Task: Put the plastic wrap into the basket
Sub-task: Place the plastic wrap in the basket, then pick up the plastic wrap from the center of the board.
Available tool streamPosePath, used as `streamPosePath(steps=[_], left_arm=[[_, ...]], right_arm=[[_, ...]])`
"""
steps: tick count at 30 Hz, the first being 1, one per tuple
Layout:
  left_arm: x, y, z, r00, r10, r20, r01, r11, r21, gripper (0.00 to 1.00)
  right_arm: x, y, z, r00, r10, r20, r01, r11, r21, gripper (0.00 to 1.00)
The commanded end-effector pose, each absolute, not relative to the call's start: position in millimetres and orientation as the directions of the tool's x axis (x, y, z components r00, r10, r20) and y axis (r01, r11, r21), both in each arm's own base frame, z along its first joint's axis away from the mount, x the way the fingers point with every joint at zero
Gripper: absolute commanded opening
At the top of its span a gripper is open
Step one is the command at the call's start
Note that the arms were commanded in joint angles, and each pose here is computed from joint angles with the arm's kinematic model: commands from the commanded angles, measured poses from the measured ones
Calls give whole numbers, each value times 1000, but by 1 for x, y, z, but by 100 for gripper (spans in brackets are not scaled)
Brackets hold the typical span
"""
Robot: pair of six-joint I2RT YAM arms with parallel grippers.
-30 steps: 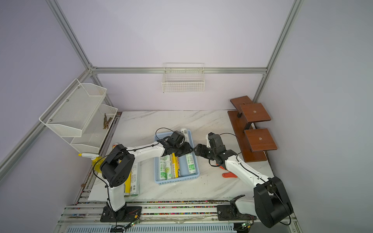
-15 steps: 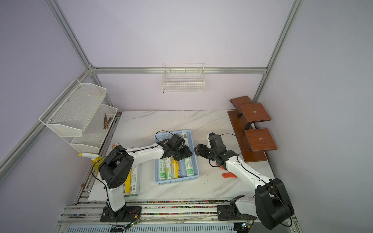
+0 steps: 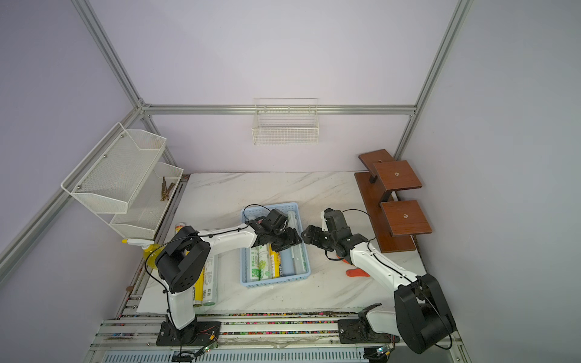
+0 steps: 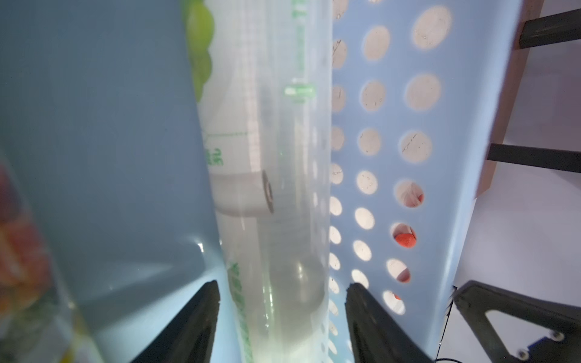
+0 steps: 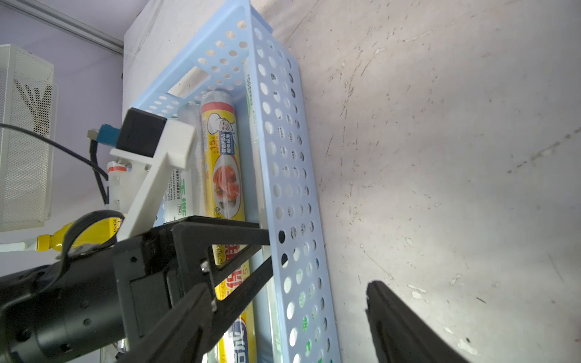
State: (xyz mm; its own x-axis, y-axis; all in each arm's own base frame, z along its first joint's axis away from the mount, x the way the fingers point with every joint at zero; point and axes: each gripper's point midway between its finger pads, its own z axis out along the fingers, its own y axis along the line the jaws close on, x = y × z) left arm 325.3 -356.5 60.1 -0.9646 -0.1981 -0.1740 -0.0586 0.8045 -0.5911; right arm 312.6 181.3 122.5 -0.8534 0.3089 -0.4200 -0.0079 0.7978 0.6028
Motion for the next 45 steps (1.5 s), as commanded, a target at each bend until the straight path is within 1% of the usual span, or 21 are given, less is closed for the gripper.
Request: streamPosePath(steps=[1, 4, 7, 10, 13, 18, 20, 21, 22, 26, 29, 32, 35, 38, 40, 44, 45], left_arm=[[332, -368, 96, -957, -190, -221, 0, 757, -653, 65], [330, -369, 110, -955, -179, -235, 26, 741, -671, 62], [328, -367, 128, -945, -185, -270, 57, 720, -692, 64], [326, -359, 140, -937, -185, -297, 71, 730, -680, 66], [321, -341, 149, -923, -188, -336, 75, 767, -637, 67], [313, -289, 174, -851, -245, -464, 62, 831, -553, 66], [310, -265, 180, -823, -243, -514, 53, 867, -495, 65], [306, -250, 194, -799, -251, -546, 49, 878, -476, 65], [303, -232, 196, -784, -257, -565, 16, 901, -433, 65], [287, -162, 190, -740, -240, -628, -112, 965, -237, 65], [270, -117, 177, -750, -240, -617, -195, 971, -141, 65], [252, -81, 162, -763, -270, -588, -270, 959, -91, 66], [236, -54, 145, -763, -320, -561, -339, 938, -74, 74], [225, -43, 127, -774, -376, -510, -374, 921, -110, 76], [222, -37, 119, -768, -404, -496, -396, 909, -127, 76], [229, -44, 104, -777, -438, -453, -390, 899, -200, 79], [230, -42, 101, -777, -446, -443, -403, 894, -193, 78]], right_arm=[[316, 182, 129, -846, 323, -425, -12, 784, 621, 81], [314, 186, 135, -844, 331, -422, -23, 764, 645, 81], [313, 192, 146, -844, 326, -425, -54, 737, 673, 81], [312, 195, 160, -840, 326, -433, -77, 719, 691, 81], [311, 199, 179, -827, 333, -453, -114, 689, 715, 81], [309, 213, 209, -817, 354, -456, -178, 596, 783, 77], [306, 225, 221, -813, 347, -467, -220, 560, 799, 74], [304, 231, 225, -811, 338, -477, -238, 554, 798, 74], [303, 240, 230, -808, 324, -493, -260, 554, 791, 73], [292, 283, 235, -809, 207, -550, -349, 584, 733, 72], [284, 310, 230, -804, 136, -579, -393, 608, 689, 71], [275, 336, 224, -789, 60, -611, -446, 628, 638, 73], [263, 363, 222, -760, -18, -650, -509, 639, 577, 74], [252, 385, 218, -730, -70, -680, -553, 644, 528, 75], [247, 395, 214, -717, -81, -692, -570, 640, 515, 75], [244, 404, 215, -738, -68, -671, -556, 624, 549, 75], [245, 406, 201, -755, -76, -651, -539, 639, 549, 75]])
